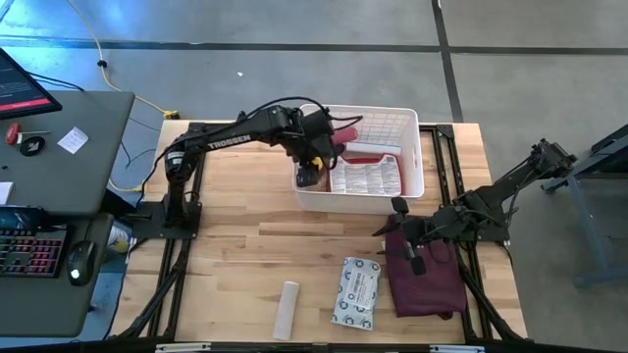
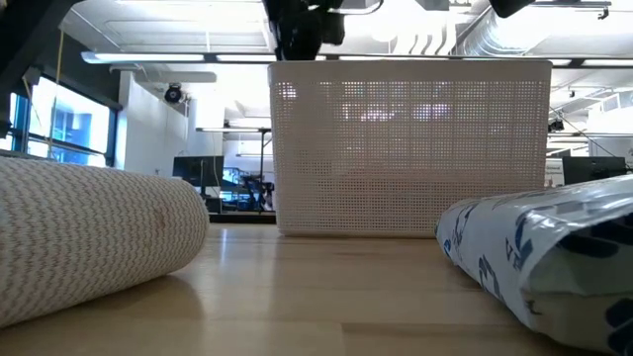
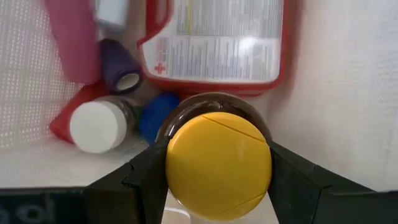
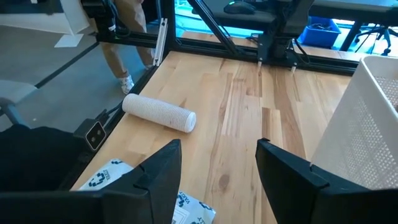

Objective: Pick & place medical supplies in basket/bin
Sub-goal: Put the yellow medicine bottle into the white container

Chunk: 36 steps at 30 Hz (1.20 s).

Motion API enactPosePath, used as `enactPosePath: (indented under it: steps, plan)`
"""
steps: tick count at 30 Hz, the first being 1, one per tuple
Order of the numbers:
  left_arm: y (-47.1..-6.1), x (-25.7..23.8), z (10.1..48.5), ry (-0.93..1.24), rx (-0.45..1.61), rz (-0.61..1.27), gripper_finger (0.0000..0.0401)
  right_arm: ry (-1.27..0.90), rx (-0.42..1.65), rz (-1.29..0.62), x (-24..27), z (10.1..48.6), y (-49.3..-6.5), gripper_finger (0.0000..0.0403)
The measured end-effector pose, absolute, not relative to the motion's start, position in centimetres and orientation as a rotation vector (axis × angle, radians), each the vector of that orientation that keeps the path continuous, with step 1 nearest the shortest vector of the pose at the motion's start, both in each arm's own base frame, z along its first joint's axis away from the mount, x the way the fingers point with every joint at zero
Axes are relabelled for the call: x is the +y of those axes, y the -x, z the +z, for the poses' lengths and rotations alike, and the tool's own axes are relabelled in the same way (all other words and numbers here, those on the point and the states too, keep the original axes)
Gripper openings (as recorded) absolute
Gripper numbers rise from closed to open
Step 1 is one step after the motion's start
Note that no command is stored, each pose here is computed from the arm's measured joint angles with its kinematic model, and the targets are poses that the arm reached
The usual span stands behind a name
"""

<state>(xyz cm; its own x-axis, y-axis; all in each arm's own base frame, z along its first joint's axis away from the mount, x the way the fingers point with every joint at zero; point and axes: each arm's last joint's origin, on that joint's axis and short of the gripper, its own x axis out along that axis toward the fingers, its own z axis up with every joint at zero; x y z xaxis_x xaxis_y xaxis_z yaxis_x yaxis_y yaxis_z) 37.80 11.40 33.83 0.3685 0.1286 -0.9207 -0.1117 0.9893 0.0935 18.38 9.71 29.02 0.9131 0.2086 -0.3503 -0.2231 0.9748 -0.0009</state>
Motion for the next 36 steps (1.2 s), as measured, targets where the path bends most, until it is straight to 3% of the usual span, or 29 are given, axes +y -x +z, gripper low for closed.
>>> enactPosePath:
  steps: [14,20,36]
  plan:
    - [-37.5,11.6,35.3,-0.044,1.153,0.213,0.0253,0.042,0.358,0.221,9.7,29.0,-18.4,0.0196]
    - [-37.8,9.5,36.5,0.043,1.037,-0.022,0.0253,0.051,0.374,0.220,9.7,28.8,-18.3,0.0197]
    - [-37.6,8.5,34.8,0.104,1.118,-0.056,0.0253,0.041,0.372,0.218,9.7,28.9,-18.3,0.0197]
